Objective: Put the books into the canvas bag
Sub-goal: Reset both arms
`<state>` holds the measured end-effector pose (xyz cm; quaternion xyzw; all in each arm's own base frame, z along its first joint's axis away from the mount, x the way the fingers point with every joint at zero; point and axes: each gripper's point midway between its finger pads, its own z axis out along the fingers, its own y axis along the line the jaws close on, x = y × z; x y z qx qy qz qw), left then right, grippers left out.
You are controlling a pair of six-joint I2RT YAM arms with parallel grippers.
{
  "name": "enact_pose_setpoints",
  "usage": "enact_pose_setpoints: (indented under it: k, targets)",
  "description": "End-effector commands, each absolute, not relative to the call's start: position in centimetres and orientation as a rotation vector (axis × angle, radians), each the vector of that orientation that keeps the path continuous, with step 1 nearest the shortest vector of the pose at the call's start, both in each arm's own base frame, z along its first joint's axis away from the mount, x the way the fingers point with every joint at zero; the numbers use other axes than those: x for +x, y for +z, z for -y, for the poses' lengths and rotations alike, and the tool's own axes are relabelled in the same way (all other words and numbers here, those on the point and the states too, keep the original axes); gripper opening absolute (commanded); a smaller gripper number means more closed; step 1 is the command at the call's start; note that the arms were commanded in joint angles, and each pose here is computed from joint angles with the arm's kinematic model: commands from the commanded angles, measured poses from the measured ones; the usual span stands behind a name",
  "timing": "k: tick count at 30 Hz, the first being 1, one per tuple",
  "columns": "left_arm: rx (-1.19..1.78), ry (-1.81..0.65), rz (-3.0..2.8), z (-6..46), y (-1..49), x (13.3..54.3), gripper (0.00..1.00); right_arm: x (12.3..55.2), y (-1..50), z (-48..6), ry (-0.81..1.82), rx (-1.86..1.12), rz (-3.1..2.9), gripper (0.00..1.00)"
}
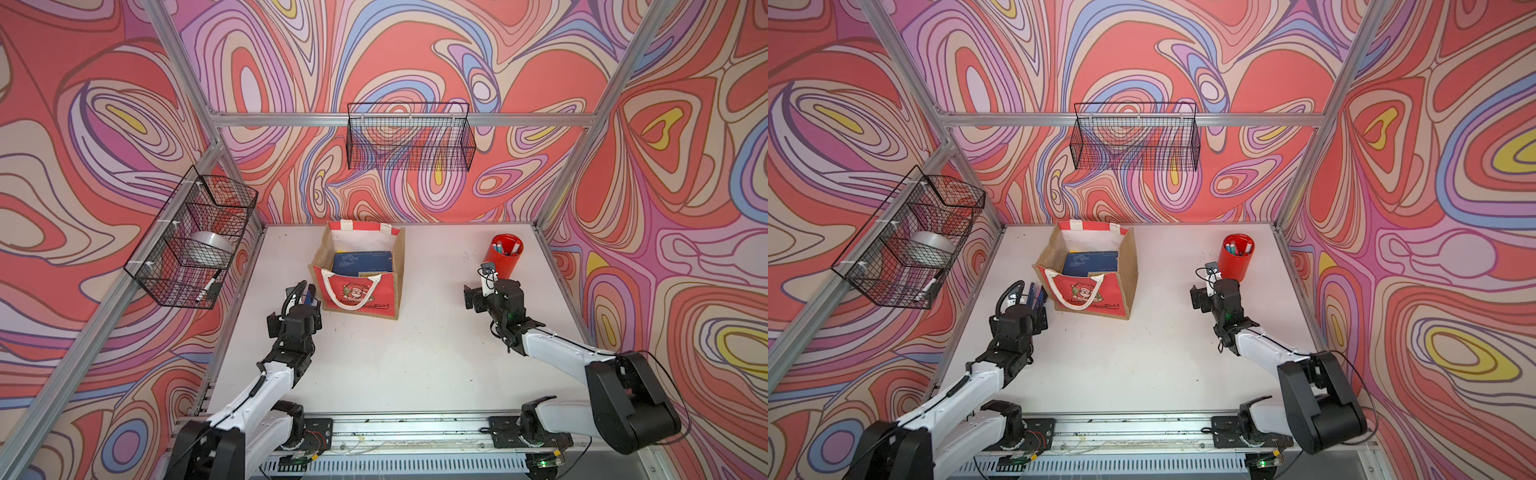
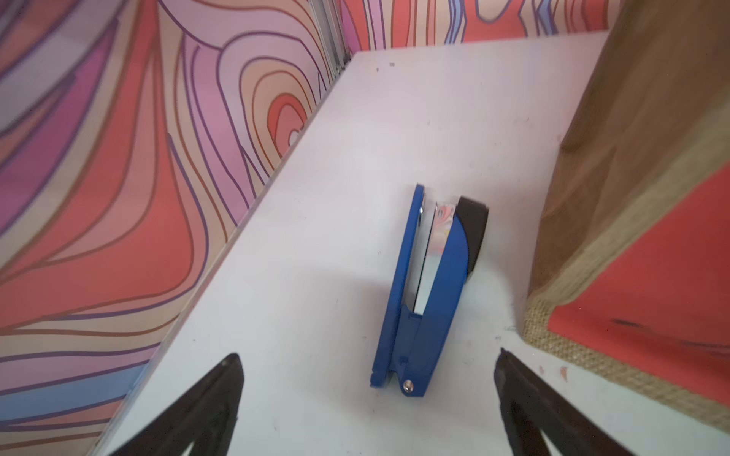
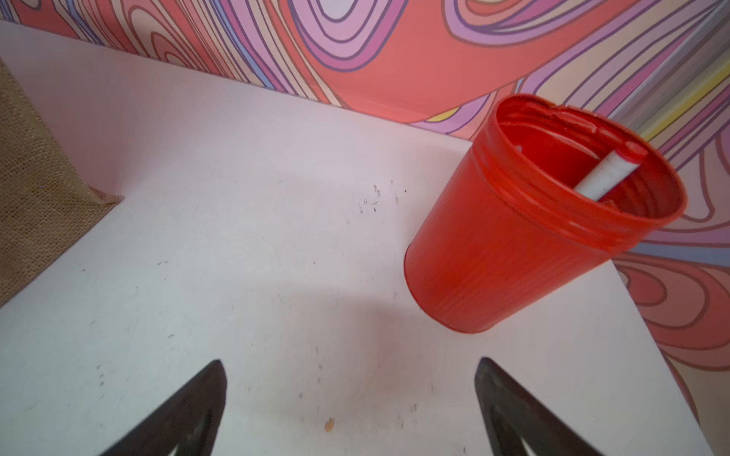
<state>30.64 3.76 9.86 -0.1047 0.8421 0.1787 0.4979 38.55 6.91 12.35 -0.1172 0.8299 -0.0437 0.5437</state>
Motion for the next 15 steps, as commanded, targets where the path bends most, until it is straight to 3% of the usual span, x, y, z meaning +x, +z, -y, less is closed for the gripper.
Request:
enact_pose_setpoints:
  k: [1,15]
  targets:
    - [-0.315,0.351,-1.764,-3.5,13.8,34.2,1.0,39.5,14.1,-6.6,-0.158,-0.273,-1.816,0.98]
    - [-0.163,0.296,-1.792,-2.1,11.4,36.9,1.0,39.2,12.3,-5.7,-0.172,-0.227,-1.686,0.98]
